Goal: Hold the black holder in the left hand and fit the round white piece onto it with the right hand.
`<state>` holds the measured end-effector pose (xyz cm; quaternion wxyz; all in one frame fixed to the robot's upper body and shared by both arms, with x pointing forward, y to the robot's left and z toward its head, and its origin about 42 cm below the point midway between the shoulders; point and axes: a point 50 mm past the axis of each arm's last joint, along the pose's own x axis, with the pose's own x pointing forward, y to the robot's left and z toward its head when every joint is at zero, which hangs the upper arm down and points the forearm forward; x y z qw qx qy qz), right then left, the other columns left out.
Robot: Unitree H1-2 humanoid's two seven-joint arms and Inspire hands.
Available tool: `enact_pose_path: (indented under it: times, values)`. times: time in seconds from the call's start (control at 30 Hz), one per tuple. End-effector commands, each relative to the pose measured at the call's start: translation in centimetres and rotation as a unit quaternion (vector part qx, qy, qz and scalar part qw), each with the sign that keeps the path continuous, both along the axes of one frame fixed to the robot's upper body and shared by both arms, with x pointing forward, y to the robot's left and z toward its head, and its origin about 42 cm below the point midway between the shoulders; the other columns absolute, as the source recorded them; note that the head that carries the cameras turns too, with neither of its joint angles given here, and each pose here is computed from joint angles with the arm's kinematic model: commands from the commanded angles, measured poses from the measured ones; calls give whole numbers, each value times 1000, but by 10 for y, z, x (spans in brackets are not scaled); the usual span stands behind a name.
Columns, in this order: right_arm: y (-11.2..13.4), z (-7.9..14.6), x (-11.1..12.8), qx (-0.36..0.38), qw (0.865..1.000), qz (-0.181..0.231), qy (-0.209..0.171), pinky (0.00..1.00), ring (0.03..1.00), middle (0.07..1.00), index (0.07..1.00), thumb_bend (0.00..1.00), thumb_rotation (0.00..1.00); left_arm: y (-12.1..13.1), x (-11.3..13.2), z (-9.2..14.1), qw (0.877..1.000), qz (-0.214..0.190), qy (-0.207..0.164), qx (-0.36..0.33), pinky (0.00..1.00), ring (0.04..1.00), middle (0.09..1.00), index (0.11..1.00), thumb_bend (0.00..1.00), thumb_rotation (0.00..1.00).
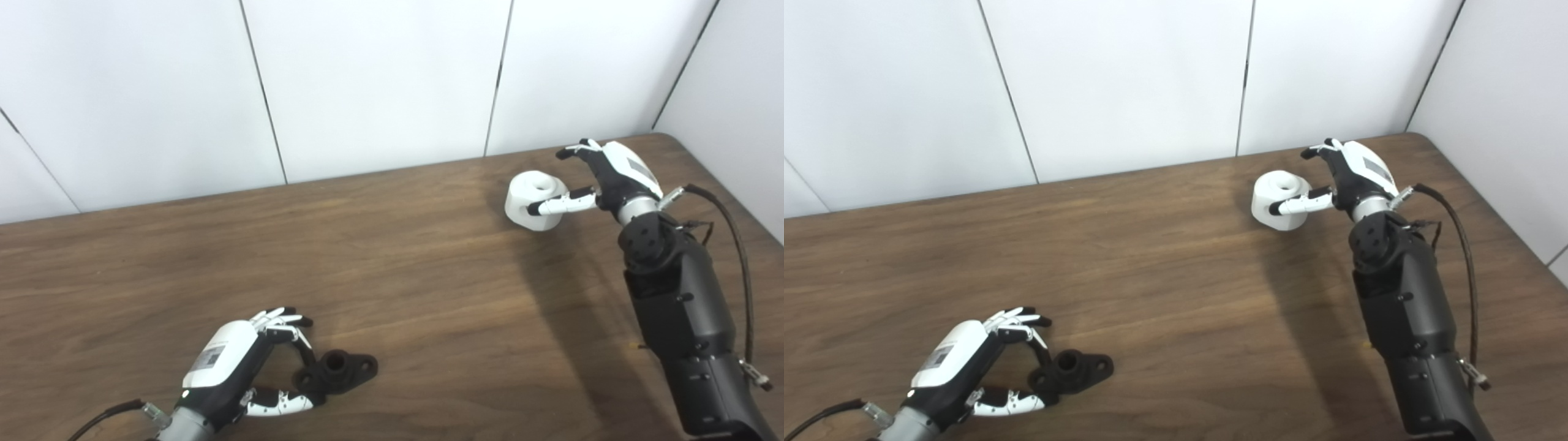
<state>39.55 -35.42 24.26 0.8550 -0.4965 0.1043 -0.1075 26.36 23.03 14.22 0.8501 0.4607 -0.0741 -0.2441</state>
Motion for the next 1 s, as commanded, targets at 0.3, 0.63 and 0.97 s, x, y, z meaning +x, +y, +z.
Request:
enact_pose_path:
  times: [0.3, 0.63, 0.97]
  values:
    - [7, 15, 15, -9, 1000, -5, -12, 947, 1000, 983, 821, 912, 345, 16, -9, -17, 998, 9, 55, 20, 896, 919, 823, 487, 520, 58]
    - [7, 9, 19, -13, 1000, -3, -4, 954, 1000, 981, 818, 905, 355, 16, -9, -16, 998, 9, 56, 19, 897, 921, 825, 487, 520, 58]
    - [8, 8, 20, -9, 1000, -2, -15, 941, 1000, 971, 778, 855, 325, 17, -9, -15, 998, 9, 57, 18, 902, 921, 826, 488, 520, 57]
